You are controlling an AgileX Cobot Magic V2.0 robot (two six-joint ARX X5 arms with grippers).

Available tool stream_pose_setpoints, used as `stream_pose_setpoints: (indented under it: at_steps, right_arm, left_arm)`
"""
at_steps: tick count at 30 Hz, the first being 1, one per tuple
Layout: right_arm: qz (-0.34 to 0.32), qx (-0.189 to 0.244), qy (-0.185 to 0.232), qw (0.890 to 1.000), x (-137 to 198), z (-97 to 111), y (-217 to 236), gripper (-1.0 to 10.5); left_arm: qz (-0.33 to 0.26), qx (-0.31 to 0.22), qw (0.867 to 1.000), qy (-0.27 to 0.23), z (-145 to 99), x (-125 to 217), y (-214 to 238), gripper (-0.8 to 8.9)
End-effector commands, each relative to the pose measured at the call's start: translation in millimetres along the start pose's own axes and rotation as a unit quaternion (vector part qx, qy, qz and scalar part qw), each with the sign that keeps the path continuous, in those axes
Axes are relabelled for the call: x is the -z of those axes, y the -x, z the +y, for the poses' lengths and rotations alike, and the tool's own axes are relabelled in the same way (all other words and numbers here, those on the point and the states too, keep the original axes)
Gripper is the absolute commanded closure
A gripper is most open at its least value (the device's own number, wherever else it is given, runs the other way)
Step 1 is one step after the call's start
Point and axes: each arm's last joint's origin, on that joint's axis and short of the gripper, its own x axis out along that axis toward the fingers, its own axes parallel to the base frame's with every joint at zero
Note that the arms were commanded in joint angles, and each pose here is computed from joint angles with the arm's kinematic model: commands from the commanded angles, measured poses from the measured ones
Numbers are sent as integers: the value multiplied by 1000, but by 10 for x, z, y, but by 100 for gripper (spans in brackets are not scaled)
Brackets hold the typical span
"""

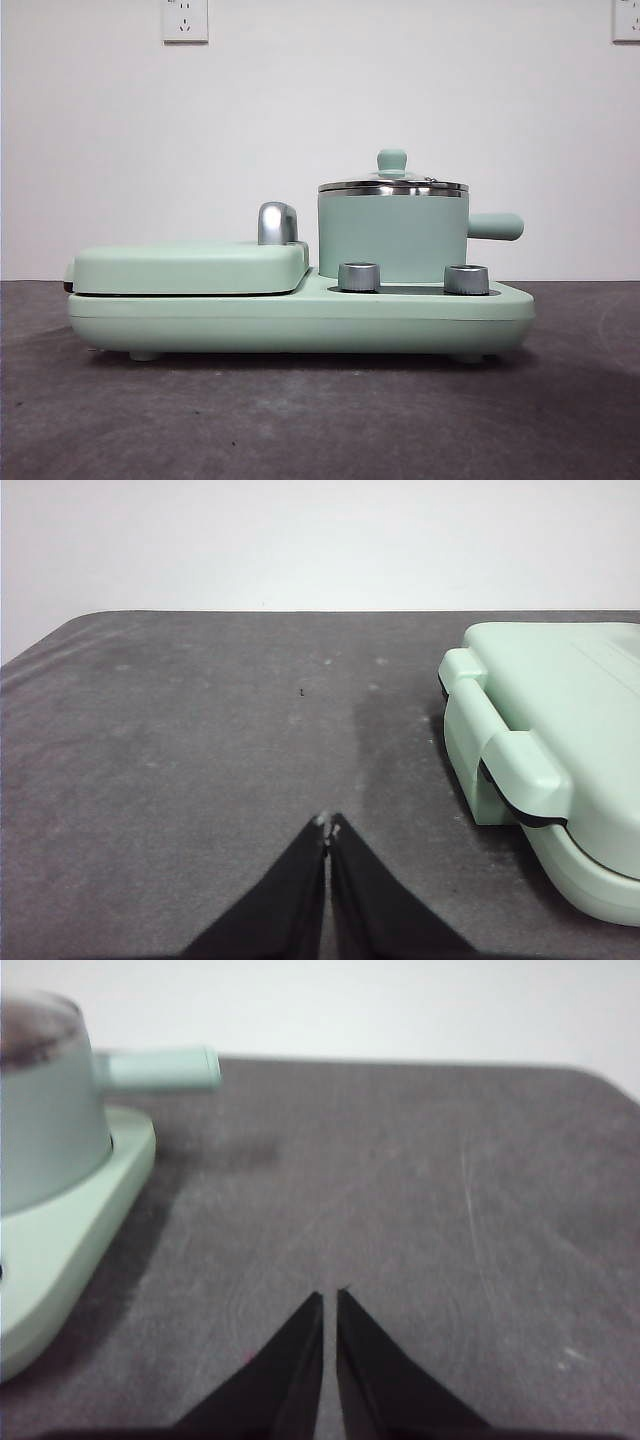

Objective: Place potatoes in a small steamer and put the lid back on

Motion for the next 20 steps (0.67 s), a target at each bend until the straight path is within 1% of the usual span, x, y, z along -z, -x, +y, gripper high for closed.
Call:
stream_pose_setpoints:
  at_steps: [1, 5, 20]
  right_arm:
    - [-10, 0, -8, 1000, 93, -5, -23, 926]
    - [2, -1, -10, 1000, 177, -7, -51, 926]
    - [-2, 3, -10, 1000, 170, -8, -51, 926]
  left_arm:
    - [4, -1, 1000, 0, 0, 53, -17, 807]
    - [2, -1, 1000, 0, 0, 50, -17, 807]
    - [0, -1, 1000, 0, 0, 45, -17, 807]
